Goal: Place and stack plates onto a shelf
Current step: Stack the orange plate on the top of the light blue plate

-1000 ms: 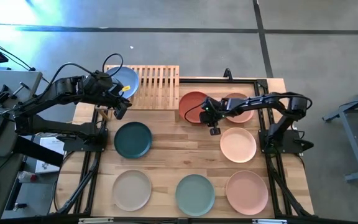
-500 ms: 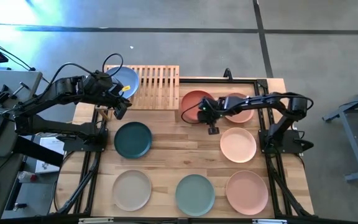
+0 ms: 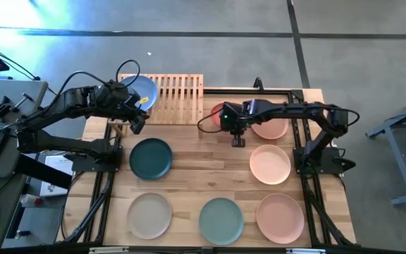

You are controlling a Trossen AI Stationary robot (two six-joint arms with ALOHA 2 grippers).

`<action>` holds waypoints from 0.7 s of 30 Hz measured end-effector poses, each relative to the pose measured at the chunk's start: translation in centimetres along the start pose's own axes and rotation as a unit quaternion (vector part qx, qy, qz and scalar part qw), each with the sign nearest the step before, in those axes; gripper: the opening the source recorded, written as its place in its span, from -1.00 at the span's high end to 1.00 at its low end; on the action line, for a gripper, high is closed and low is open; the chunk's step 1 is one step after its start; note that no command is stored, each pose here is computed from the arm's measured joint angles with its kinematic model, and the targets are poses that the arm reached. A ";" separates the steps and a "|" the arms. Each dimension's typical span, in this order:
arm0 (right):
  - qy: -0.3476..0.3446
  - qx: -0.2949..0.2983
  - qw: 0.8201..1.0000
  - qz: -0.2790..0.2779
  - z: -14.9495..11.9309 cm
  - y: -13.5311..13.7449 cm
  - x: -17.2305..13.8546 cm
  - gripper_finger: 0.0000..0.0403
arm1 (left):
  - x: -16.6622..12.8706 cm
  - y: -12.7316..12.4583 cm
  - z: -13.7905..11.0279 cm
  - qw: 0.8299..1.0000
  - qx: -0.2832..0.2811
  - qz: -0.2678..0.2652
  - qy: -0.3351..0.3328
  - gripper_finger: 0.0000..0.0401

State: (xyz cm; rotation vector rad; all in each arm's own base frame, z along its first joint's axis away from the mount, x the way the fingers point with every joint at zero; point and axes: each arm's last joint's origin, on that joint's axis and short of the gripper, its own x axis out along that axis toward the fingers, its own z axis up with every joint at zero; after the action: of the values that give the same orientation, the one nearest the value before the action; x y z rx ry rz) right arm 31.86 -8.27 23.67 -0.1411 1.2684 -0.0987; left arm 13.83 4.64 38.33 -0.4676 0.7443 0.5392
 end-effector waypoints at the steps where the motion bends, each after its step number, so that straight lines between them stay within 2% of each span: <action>1: -0.002 -0.003 1.000 -0.006 0.3 0.1 -0.4 1.00 | 0.0 0.0 0.0 1.000 0.000 0.000 0.000 0.57; 4: -0.001 -0.005 1.000 -0.029 1.1 0.2 -1.9 1.00 | 0.0 0.0 0.0 1.000 0.002 0.000 0.000 0.57; 10: 0.038 0.073 0.993 -0.082 1.4 -0.3 -4.9 1.00 | 0.0 0.0 0.0 1.000 0.030 0.004 0.002 0.57; 15: 0.058 0.092 0.988 -0.112 1.6 -0.5 -7.3 1.00 | 0.4 0.0 0.1 0.999 0.037 0.008 0.009 0.57; 21: 0.044 0.106 0.985 -0.130 2.2 -0.3 -10.6 1.00 | 1.2 0.0 -0.3 0.997 0.040 0.020 0.060 0.57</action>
State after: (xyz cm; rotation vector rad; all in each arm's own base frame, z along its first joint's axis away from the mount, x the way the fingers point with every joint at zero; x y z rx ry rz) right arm 30.88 -6.79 34.35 -0.1185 1.3146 -0.4669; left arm 14.47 4.82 37.25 -0.4136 0.8875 0.5193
